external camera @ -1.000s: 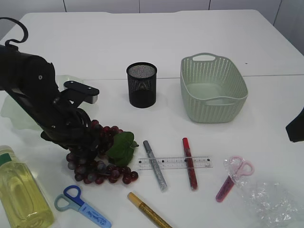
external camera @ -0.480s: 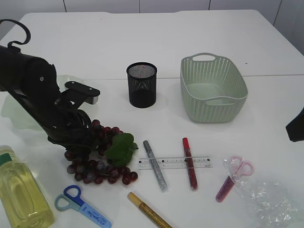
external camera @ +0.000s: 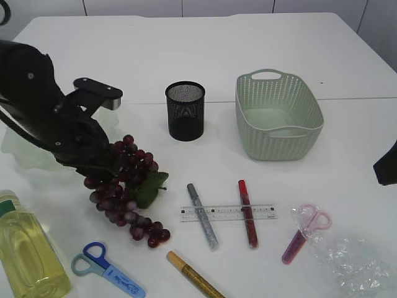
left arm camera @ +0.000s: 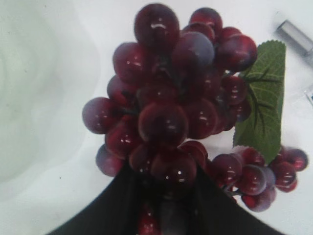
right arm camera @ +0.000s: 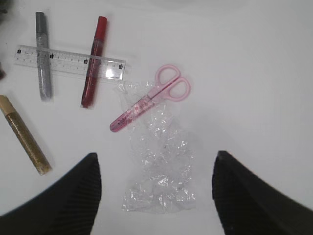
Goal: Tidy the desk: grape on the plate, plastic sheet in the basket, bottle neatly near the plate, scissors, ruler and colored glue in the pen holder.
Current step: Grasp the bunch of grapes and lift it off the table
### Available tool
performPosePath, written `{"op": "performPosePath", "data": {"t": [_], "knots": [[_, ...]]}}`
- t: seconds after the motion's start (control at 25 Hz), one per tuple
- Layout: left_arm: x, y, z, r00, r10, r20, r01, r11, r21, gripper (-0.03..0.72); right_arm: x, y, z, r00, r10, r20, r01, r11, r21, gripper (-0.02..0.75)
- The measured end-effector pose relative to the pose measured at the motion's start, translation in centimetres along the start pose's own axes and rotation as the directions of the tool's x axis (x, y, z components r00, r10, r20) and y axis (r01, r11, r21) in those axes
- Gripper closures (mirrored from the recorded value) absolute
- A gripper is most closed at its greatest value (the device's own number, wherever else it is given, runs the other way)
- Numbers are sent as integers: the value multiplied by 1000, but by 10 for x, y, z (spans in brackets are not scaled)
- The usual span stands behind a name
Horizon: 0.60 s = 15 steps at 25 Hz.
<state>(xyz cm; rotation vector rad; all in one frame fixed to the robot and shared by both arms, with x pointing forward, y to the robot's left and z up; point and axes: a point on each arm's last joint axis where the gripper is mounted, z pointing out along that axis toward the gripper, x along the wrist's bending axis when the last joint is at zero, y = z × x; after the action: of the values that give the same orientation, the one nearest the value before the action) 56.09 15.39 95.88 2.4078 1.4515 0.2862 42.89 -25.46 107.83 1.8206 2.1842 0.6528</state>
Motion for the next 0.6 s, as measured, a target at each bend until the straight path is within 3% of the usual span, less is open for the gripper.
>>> {"op": "performPosePath", "data": {"t": [0.36,0.6], "knots": [[1,8,-74,999,-42,-16,37,977,-212,519,0,0,0,1000,0,0,0,1000,0,218],[20,19,-109,991,-102,-91,65,937,-344,521,0,0,0,1000,0,0,0,1000,0,218]]}}
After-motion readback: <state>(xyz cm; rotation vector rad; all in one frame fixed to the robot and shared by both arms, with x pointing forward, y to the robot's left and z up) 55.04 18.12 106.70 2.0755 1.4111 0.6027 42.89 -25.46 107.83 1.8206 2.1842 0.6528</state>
